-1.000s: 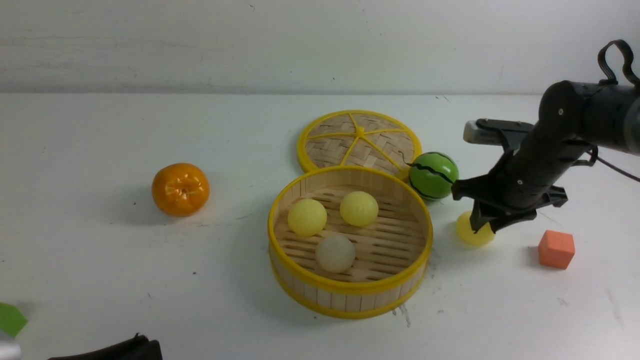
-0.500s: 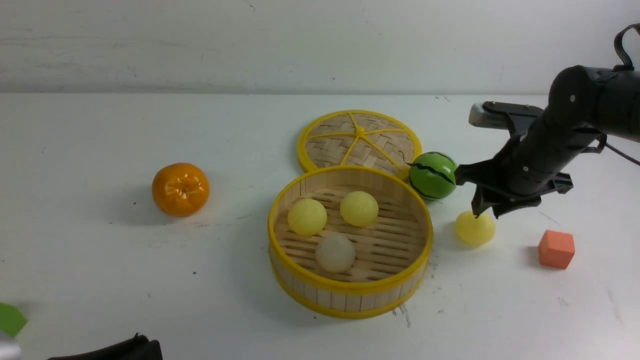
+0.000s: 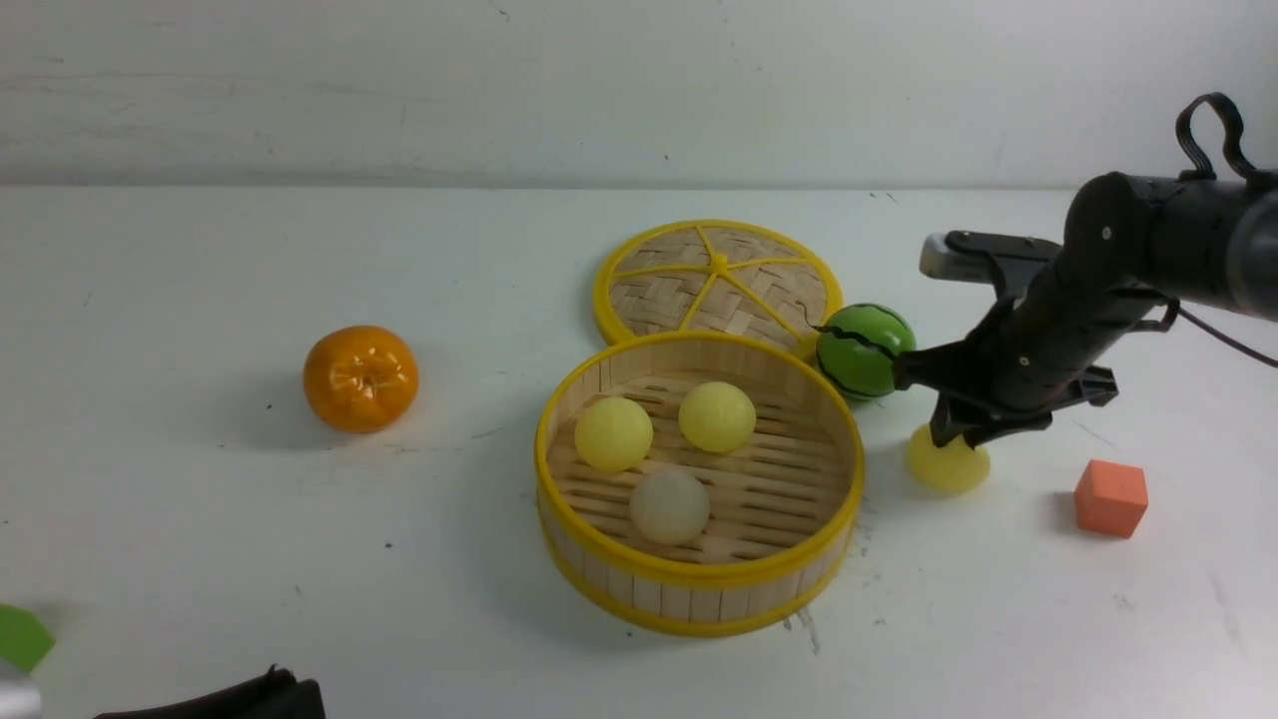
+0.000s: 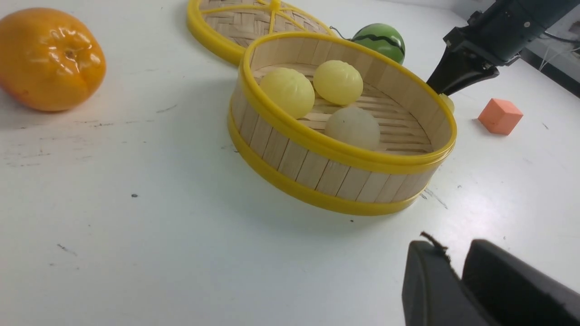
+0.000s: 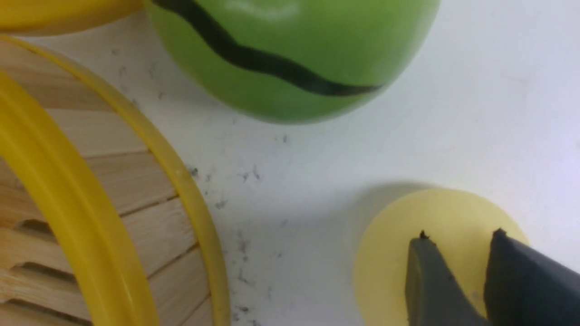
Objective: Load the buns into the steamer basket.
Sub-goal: Use the right arm to grab a steamed stuffed bun, then use the right arm to put the steamed stuffed bun into the steamer
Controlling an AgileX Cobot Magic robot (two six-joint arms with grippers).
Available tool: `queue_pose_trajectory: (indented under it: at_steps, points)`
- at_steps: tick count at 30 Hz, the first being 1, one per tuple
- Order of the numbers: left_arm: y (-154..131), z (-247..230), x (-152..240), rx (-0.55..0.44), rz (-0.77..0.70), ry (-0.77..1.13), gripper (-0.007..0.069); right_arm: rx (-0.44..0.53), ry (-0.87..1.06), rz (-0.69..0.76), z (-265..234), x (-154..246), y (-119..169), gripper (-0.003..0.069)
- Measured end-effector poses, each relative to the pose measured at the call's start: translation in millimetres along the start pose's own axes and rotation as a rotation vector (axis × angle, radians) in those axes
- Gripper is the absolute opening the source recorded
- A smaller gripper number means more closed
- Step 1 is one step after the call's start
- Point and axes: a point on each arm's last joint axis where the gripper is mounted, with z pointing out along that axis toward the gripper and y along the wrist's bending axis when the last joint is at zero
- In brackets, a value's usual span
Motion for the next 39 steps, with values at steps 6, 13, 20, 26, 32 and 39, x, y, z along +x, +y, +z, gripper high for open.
queue_pose_trajectory:
  at_steps: [6,13,20,26,32,39]
  points:
    - [0,0,0,0.0,0.0,0.0,0.0119,0.0,0.001,-0.046,0,0,0,0.0036]
    - [0,0,0,0.0,0.0,0.0,0.012,-0.006,-0.001,-0.099,-18,0,3,-0.0004]
    - [0,0,0,0.0,0.0,0.0,0.0127,-0.132,-0.037,-0.182,-80,8,47,-0.0001]
    - [0,0,0,0.0,0.0,0.0,0.0133,-0.205,-0.002,-0.305,-78,29,103,0.0002]
    - [0,0,0,0.0,0.0,0.0,0.0139,-0.217,0.0,-0.374,-57,41,134,0.0003]
    - [0,0,0,0.0,0.0,0.0,0.0144,-0.145,-0.007,-0.398,-32,40,131,0.0022]
